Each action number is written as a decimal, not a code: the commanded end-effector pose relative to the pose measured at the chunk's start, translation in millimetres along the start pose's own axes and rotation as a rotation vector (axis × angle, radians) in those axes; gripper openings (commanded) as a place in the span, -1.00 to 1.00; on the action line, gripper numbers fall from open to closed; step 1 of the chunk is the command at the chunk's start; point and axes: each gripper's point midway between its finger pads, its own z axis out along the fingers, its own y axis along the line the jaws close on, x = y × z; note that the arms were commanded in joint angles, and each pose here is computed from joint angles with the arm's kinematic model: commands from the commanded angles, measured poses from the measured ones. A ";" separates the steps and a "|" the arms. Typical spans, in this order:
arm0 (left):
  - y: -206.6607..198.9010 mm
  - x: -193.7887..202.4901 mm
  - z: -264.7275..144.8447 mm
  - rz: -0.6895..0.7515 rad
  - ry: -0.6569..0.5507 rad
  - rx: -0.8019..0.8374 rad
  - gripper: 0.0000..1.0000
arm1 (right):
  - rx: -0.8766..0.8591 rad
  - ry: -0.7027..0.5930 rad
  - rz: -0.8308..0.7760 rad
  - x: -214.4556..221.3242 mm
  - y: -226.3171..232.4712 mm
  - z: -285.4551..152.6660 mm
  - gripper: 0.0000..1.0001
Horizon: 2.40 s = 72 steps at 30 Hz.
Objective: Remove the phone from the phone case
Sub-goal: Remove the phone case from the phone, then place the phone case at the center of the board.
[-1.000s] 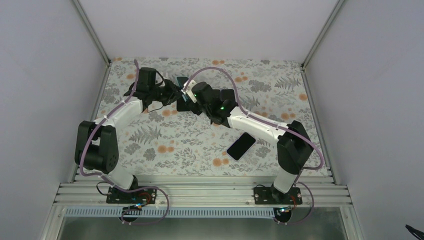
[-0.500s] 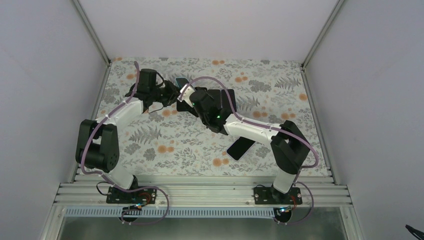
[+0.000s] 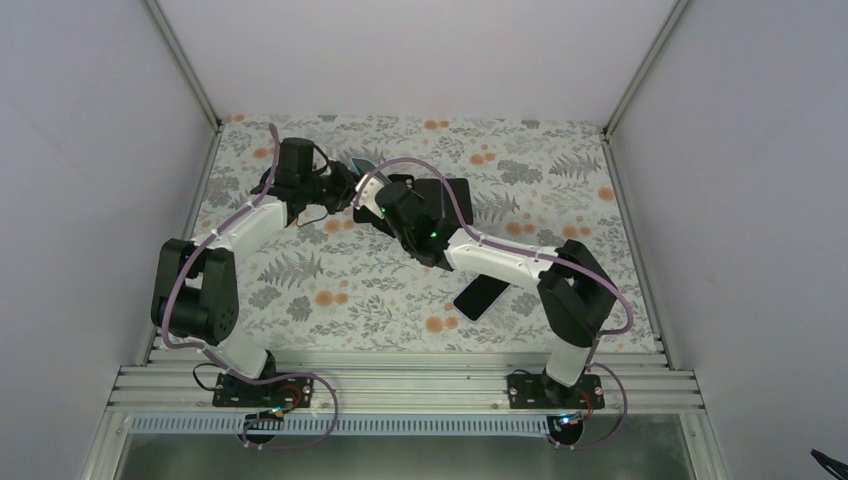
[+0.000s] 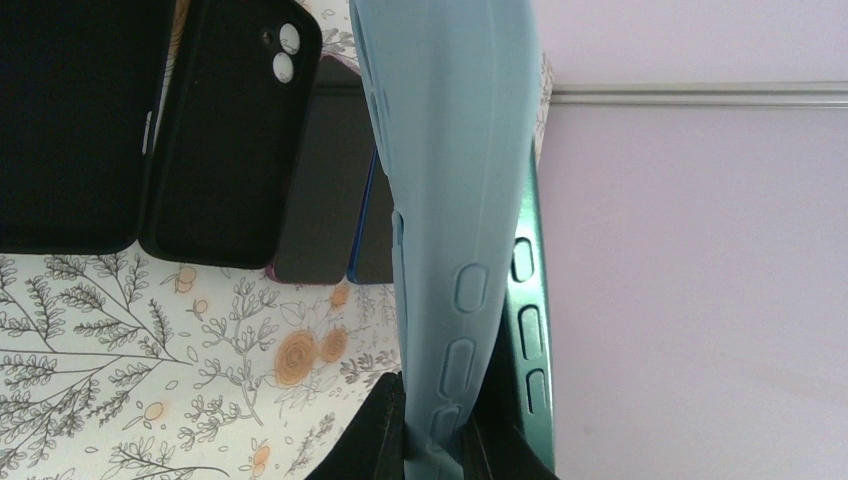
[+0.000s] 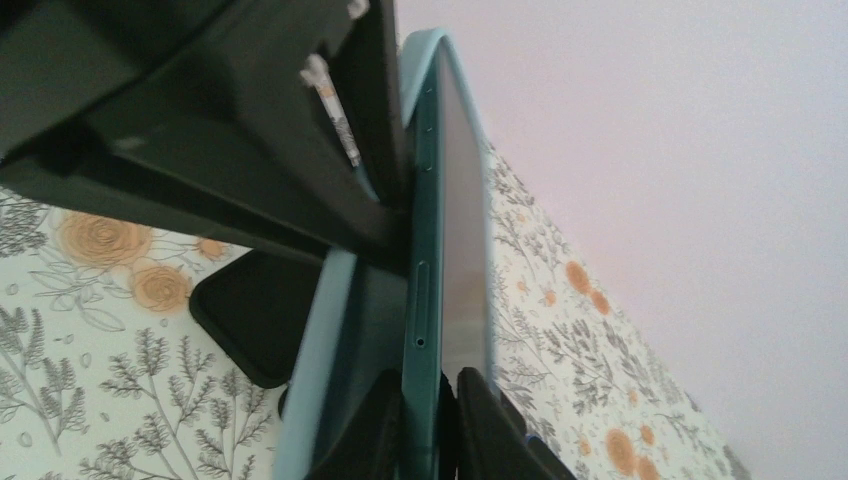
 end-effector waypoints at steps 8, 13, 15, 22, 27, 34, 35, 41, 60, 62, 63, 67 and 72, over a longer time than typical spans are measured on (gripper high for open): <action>-3.2 -3.9 -8.6 0.050 -0.021 0.009 -0.95 | 0.138 -0.043 0.150 -21.3 -73.2 -19.3 -0.92; 0.8 -5.0 -9.1 0.063 -0.030 -0.002 -0.95 | 0.106 -0.054 0.206 -22.1 -83.8 -21.4 -0.92; 2.3 -4.8 -8.7 0.069 -0.032 -0.009 -0.95 | 0.101 -0.074 0.235 -27.1 -92.7 -28.0 -0.92; 3.7 -5.6 -8.8 0.080 -0.038 -0.017 -0.95 | 0.117 -0.092 0.284 -30.3 -115.1 -34.3 -0.92; 4.4 -5.1 -9.8 0.087 -0.040 -0.018 -0.95 | 0.153 -0.082 0.298 -24.9 -130.5 -31.4 -0.92; 7.2 -3.6 -9.4 0.105 -0.037 -0.023 -0.95 | 0.178 -0.082 0.341 -20.9 -152.3 -32.5 -0.92; 8.5 -3.4 -9.0 0.106 -0.035 -0.025 -0.95 | 0.177 -0.081 0.346 -20.1 -155.0 -33.0 -0.92; 6.6 -5.6 -10.0 0.158 -0.046 -0.026 -0.95 | 0.159 -0.097 0.381 -19.7 -167.6 -39.8 -0.92; 25.1 -36.9 -47.2 0.621 0.053 0.044 -0.95 | 0.109 -0.096 0.450 -4.1 -189.4 -56.0 -0.92; 31.5 -43.1 -49.8 0.648 0.056 0.022 -0.95 | 0.104 -0.095 0.454 -3.2 -189.1 -55.5 -0.92; 34.6 -45.8 -50.0 0.655 0.061 0.006 -0.95 | 0.102 -0.095 0.456 -3.3 -188.9 -55.6 -0.92; 49.2 -53.8 -48.5 0.656 0.078 -0.029 -0.95 | 0.094 -0.092 0.459 -2.4 -187.2 -54.3 -0.92; 70.8 -64.6 -47.9 0.622 0.089 -0.057 -0.95 | 0.093 -0.091 0.460 -1.8 -187.8 -55.2 -0.92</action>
